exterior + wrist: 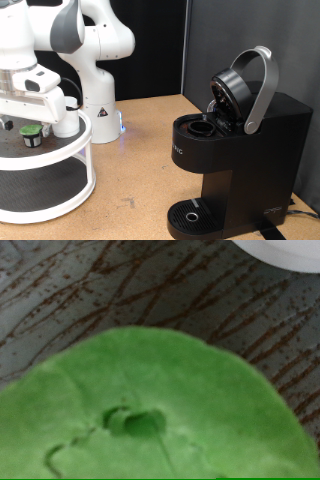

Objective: Make a cup of coffee with the keurig machine

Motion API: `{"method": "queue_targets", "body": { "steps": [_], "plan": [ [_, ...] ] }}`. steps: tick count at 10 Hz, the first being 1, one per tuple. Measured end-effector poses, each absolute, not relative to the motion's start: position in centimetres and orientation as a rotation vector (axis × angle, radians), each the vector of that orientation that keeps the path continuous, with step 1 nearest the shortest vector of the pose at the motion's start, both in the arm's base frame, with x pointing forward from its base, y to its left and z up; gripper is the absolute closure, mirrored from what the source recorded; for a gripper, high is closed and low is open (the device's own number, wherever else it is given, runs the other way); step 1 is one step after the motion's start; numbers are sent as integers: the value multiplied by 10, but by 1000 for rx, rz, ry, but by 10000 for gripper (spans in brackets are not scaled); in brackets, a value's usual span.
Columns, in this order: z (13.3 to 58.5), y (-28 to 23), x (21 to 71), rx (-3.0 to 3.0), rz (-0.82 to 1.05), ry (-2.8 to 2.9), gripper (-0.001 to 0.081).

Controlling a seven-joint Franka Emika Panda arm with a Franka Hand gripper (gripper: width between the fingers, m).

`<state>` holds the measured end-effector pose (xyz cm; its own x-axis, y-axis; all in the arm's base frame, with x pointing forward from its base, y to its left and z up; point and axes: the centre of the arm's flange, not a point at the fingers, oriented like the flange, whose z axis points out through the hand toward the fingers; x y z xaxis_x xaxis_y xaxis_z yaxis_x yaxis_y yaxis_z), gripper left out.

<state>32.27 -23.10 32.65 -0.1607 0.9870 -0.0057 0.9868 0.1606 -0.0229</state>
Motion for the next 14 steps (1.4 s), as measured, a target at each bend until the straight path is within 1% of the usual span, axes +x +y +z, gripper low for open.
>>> {"method": "queue_targets", "body": {
  "steps": [5,6,7,8,9,10,12,14],
  "plan": [
    [322,-230,319,-2015,-48,-2365,-1],
    [323,-231,319,-2017,-62,-2360,26],
    [323,-231,319,-2020,-74,-2356,26],
    [324,-231,319,-2022,-79,-2354,199],
    [324,-232,320,-2025,-80,-2353,199],
    [325,-232,320,-2023,-78,-2348,330],
    [330,-236,320,-2017,-71,-2328,330],
    [346,-243,322,-2007,-106,-2308,330]
  ]
}}
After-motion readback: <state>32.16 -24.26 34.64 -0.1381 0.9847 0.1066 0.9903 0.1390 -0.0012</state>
